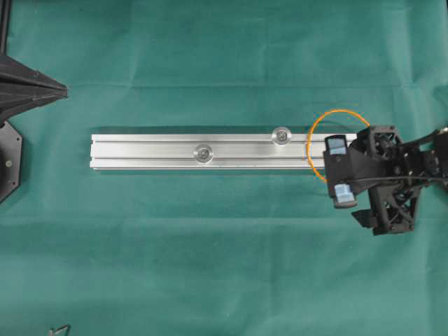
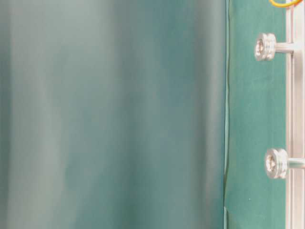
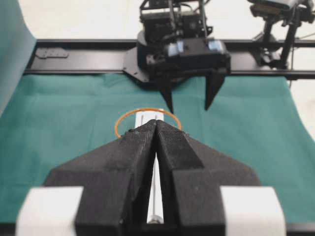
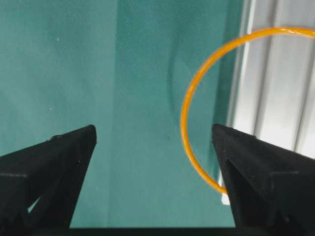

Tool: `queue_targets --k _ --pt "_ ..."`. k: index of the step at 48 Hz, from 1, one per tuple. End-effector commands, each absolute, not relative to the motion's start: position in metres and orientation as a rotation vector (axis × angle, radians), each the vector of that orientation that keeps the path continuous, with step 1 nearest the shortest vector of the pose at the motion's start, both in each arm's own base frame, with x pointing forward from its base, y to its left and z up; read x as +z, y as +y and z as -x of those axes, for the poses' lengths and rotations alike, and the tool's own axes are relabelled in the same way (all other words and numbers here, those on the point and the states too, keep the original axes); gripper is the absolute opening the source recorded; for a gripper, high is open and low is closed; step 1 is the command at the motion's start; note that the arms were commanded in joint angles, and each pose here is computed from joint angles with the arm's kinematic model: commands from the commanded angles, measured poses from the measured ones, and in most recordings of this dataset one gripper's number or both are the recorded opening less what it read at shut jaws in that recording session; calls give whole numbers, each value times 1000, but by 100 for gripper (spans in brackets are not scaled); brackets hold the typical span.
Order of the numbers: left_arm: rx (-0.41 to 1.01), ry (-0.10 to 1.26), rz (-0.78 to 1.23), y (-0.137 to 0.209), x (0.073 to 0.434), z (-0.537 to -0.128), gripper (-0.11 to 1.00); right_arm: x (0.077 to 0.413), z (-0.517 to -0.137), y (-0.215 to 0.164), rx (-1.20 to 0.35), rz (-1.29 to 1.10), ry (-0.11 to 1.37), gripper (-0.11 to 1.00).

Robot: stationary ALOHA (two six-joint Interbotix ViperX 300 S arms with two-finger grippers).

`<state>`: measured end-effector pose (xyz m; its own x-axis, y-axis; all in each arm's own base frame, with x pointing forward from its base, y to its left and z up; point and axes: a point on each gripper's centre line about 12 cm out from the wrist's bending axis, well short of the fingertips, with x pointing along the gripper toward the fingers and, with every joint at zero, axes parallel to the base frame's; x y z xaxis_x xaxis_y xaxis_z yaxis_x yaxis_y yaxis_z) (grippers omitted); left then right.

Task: Hook the rubber onto the shaft.
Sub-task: 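Lower the open right gripper onto the band's near edge and close, then lift the band with the right gripper and pull it leftward along the rail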

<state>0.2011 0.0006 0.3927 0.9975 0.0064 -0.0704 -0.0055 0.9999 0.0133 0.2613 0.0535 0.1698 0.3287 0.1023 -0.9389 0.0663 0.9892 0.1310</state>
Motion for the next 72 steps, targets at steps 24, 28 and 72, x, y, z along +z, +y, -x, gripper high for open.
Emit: queue_targets --k 24,28,72 --pt "11 63 -16 2 397 -203 0 128 -262 54 17 -160 1215 97" --pt "11 63 -16 2 397 -203 0 122 -262 54 15 -160 1216 97" --pt "11 67 -16 2 396 -203 0 124 -263 48 16 -112 1200 5"
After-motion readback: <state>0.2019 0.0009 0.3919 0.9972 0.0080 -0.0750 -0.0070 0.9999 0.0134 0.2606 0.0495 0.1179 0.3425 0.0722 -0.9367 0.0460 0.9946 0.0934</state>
